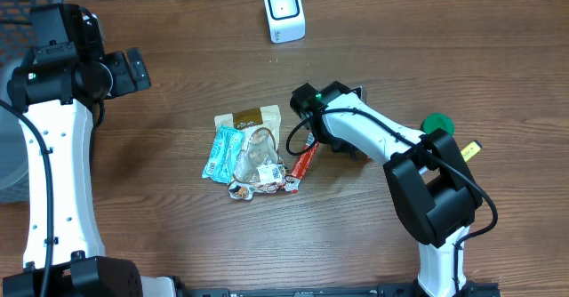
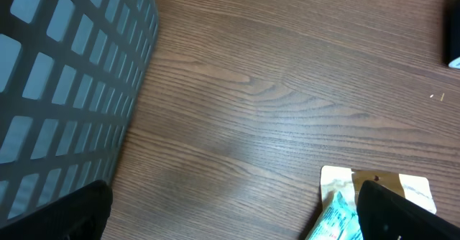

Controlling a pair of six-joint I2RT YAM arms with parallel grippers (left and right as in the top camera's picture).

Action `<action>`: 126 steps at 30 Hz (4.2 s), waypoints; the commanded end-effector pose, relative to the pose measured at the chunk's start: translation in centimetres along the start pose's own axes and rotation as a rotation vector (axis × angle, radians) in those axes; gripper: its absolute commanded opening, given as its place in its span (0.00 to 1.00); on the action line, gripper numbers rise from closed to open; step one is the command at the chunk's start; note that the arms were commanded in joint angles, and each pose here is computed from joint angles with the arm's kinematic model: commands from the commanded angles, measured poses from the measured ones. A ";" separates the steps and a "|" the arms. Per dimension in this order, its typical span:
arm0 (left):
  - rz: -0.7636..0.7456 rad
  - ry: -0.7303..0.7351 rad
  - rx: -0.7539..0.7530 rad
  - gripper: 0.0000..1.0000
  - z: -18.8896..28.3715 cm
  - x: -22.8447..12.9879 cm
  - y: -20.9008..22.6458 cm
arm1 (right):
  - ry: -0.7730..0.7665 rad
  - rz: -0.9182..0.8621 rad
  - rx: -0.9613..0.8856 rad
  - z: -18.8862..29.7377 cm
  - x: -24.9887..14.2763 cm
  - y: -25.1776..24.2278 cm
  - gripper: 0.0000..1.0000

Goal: Scan the item barcode

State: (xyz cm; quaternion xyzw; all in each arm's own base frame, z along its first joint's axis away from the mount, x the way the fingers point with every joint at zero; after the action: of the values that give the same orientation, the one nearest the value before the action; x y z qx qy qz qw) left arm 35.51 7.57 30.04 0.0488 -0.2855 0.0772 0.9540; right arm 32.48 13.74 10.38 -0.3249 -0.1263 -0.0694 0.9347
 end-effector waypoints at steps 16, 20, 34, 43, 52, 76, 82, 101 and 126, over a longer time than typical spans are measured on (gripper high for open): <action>0.007 -0.006 -0.012 1.00 0.0 0.3 -0.3 | 0.053 -0.069 0.221 3.3 3.4 -1.8 0.64; 0.007 -0.006 -0.012 1.00 0.0 0.3 -0.3 | 0.200 -0.072 0.348 1.8 3.4 -2.4 0.64; 0.007 -0.006 -0.012 1.00 0.0 0.3 -0.3 | 0.338 -0.109 0.492 -0.9 3.6 -3.2 0.58; 0.007 -0.006 -0.012 1.00 0.0 0.3 -0.3 | 0.334 -0.111 0.494 -1.6 3.2 -2.7 0.53; 0.007 -0.006 -0.012 1.00 0.0 0.3 -0.3 | 0.335 -0.111 0.493 -2.1 2.8 -2.4 0.42; 0.007 -0.006 -0.012 1.00 0.0 0.3 -0.3 | 0.325 -0.117 0.500 -2.2 3.0 -2.3 0.50; 0.007 -0.006 -0.012 1.00 0.0 0.3 -0.3 | 0.364 -0.105 0.505 -2.0 2.4 -2.4 0.58; 0.007 -0.006 -0.012 1.00 0.0 0.3 -0.3 | 0.394 -0.112 0.567 -1.6 2.3 -1.8 0.47; 0.007 -0.006 -0.012 1.00 0.0 0.3 -0.3 | 0.307 -0.118 0.619 3.6 6.5 -4.9 0.50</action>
State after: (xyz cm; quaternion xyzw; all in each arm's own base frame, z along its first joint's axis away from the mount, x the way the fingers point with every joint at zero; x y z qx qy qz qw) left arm 35.50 7.57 30.03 0.0489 -0.2853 0.0772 0.9541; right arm 36.18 11.71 14.34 -0.0273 0.0235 -0.1309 0.9907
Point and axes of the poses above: each gripper's point midway between its finger pads, its own z axis back along the fingers, its own y axis along the line the jaws close on, x = y × z, the point moved 7 cm from there along z, back along the fingers, and after that the axes turned 10 degrees about -z, right-handed, at the moved point
